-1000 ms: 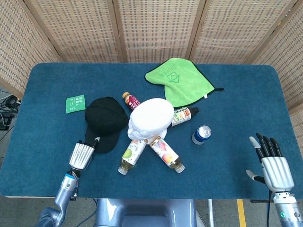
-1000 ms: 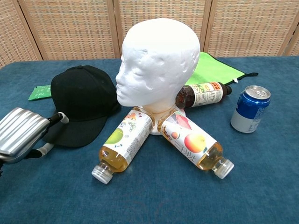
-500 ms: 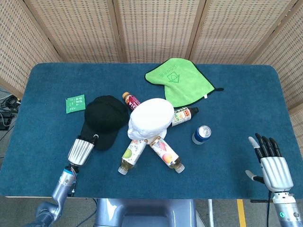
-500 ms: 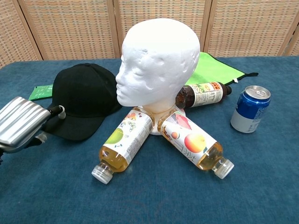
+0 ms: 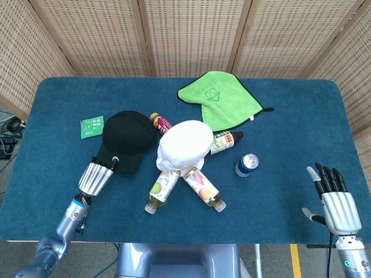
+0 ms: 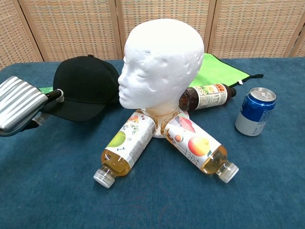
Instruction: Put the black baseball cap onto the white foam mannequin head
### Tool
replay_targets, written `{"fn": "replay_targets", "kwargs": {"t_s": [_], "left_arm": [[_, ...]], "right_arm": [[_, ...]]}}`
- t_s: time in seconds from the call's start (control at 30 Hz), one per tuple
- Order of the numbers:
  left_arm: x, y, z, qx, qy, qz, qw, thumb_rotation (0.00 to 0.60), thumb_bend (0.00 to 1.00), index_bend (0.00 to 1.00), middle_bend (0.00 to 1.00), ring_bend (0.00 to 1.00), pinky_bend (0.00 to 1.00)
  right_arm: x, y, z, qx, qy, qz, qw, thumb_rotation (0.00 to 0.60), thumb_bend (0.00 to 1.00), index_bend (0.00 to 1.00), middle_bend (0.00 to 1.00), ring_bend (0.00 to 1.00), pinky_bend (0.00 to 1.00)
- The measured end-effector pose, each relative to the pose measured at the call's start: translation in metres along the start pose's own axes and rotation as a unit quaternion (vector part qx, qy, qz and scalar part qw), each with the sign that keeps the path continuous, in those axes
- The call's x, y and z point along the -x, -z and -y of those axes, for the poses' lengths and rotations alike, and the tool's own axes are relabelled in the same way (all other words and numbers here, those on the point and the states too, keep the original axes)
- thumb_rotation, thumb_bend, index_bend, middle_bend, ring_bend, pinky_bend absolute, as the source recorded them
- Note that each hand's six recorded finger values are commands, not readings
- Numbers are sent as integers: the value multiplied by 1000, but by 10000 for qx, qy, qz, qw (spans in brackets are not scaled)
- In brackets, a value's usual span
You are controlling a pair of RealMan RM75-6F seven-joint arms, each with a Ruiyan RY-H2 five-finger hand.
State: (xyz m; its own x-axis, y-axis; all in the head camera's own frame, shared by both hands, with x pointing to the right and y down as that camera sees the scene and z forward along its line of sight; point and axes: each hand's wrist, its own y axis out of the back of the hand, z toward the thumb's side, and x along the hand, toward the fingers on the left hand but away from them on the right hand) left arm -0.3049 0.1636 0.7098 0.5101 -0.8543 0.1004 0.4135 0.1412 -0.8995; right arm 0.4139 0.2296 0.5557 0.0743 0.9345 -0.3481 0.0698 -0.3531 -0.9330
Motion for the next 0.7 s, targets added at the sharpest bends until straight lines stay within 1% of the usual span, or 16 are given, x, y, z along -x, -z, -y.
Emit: {"fn": "replay_targets", "kwargs": {"t_s": [0.17,0.3,0.4,0.5,0.7], "left_arm": [[-5,19,-10,-488,-353,260,9978,600,670,837,975,922,818],[-13,43,-20,-945,-679,469,9921,600,669,845,975,922,818],[-18,59,-26,-1219,-852,574,9872,600,668,847,975,922,818],[-20,69,-31,-1399,-961,645,9834,600,661,849,975,922,817],[-21,77,-38,-1690,-1125,800,9759,600,660,851,975,922,817]], "right_arm": [[0,-1,0,9,23,-20,10000,600,34,37,0,0,0],[0,-2,-1,11,49,-47,10000,600,34,37,0,0,0],[-1,-3,-3,27,96,-66,9999,600,34,38,0,0,0],[-1,-4,-5,54,152,-85,9998,600,34,40,0,0,0],[-2,-4,-7,65,221,-105,9997,600,34,48,0,0,0]]}}
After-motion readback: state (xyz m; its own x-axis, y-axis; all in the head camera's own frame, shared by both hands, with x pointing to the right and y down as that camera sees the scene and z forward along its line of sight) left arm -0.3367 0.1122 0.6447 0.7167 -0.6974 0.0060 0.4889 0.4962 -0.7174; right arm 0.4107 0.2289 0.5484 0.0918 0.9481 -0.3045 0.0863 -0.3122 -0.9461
